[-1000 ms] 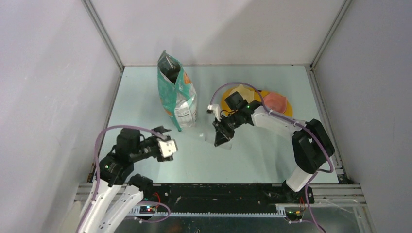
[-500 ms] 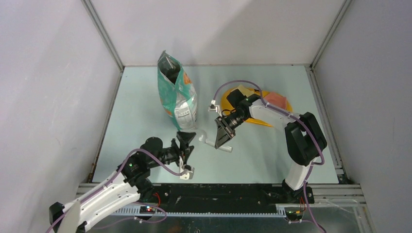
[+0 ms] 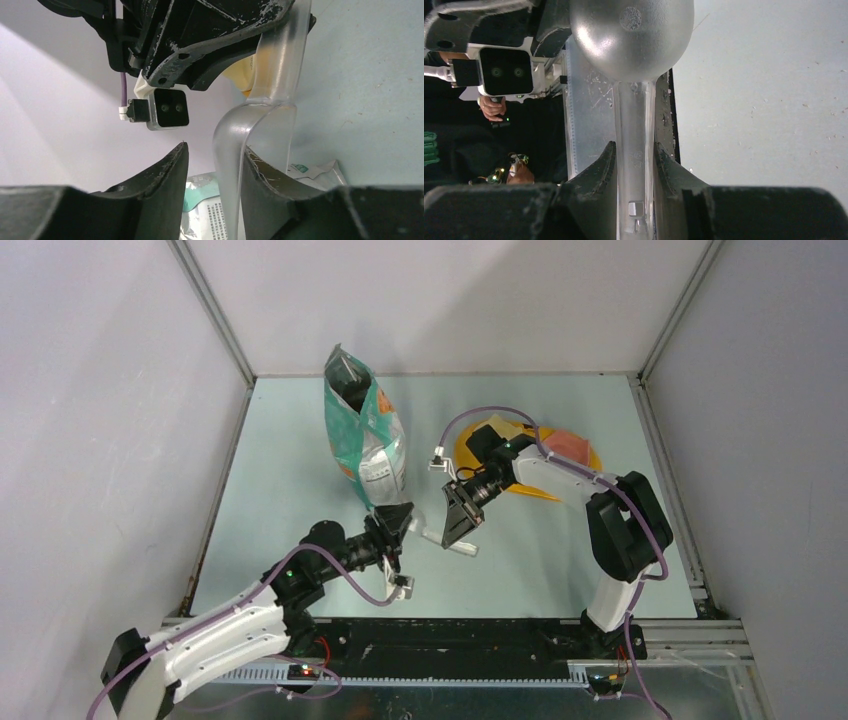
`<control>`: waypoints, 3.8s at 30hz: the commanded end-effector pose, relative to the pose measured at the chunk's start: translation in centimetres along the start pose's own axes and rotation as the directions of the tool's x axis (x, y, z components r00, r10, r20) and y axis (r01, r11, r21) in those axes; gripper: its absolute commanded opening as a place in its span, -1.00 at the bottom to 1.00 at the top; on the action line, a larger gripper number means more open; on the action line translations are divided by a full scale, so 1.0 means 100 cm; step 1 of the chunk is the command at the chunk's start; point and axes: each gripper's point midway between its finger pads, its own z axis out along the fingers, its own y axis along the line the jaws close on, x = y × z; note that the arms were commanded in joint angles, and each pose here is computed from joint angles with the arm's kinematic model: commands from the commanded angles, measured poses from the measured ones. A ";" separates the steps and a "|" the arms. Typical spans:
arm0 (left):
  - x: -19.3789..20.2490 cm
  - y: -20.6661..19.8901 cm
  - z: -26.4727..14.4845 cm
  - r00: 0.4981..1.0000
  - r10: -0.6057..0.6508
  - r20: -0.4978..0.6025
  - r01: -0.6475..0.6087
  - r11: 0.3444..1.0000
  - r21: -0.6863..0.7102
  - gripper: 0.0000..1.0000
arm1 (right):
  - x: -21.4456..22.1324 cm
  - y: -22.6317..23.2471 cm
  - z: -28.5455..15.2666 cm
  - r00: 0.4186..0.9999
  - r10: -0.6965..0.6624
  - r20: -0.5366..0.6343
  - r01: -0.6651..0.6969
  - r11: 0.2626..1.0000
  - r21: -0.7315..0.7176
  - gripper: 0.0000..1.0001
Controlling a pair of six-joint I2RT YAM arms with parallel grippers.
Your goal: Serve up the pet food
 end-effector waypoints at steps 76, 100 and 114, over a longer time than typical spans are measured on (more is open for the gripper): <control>0.051 0.125 -0.012 0.217 -0.916 -0.338 0.961 0.262 -0.093 -1.00 | -0.116 0.057 -0.248 0.675 -0.015 0.738 -0.225 0.948 0.225 0.67; 0.046 0.162 0.057 0.130 -0.982 -0.138 0.991 0.134 -0.018 -1.00 | -0.154 0.107 -0.187 0.716 0.073 0.695 -0.172 0.982 0.073 0.38; 0.043 0.161 0.085 0.073 -0.988 -0.133 0.997 0.075 -0.010 -1.00 | -0.150 0.103 -0.212 0.642 0.055 0.764 -0.207 0.973 0.104 0.22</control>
